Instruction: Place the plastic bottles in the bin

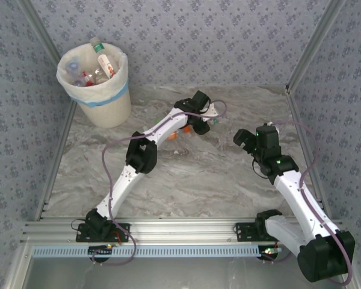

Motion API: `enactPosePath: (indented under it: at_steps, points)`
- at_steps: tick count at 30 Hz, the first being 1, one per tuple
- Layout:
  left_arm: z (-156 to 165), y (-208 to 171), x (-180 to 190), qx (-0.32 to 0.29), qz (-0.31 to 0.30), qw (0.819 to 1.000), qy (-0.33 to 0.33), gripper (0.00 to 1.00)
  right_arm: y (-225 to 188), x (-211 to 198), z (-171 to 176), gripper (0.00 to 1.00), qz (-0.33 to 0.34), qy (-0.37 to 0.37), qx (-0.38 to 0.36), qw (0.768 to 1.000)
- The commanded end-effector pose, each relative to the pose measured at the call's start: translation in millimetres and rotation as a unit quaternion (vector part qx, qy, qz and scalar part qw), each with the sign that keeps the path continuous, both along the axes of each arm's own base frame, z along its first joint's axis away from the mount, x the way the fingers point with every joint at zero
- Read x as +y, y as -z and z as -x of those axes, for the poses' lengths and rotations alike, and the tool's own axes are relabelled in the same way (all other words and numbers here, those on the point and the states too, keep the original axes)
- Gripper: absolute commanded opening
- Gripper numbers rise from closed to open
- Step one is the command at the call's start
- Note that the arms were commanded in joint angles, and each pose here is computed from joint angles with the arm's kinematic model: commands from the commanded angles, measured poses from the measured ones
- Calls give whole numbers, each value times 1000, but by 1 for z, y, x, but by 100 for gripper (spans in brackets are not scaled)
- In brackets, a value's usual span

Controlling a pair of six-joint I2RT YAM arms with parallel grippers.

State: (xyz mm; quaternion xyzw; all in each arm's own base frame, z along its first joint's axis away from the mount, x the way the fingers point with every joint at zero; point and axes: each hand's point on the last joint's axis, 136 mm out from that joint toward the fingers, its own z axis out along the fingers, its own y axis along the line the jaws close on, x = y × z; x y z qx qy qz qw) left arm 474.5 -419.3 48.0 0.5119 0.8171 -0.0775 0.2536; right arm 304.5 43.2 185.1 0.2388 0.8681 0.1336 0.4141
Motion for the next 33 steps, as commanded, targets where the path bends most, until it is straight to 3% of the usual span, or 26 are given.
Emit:
enactPosePath:
  at_steps: [1,7,14,18,24,28,33]
  points:
    - [9,-76,-7,-10,60,998,-5,40,6,-5,5,100,9,5,10,1000]
    - [27,-174,-6,-26,154,988,-22,30,8,-4,5,100,11,-1,9,1000]
    - [30,-292,36,-124,238,958,-96,31,13,-6,7,100,20,-1,15,1000]
    - [14,-343,94,-182,259,928,-196,33,14,-5,6,100,18,-2,12,1000]
    - [-9,-386,188,-243,256,883,-310,33,16,-2,3,100,10,-6,11,1000]
    - [-22,-404,248,-263,259,851,-375,34,18,0,3,100,6,-7,14,1000]
    - [-44,-409,330,-269,280,795,-467,34,20,0,3,100,3,-5,14,1000]
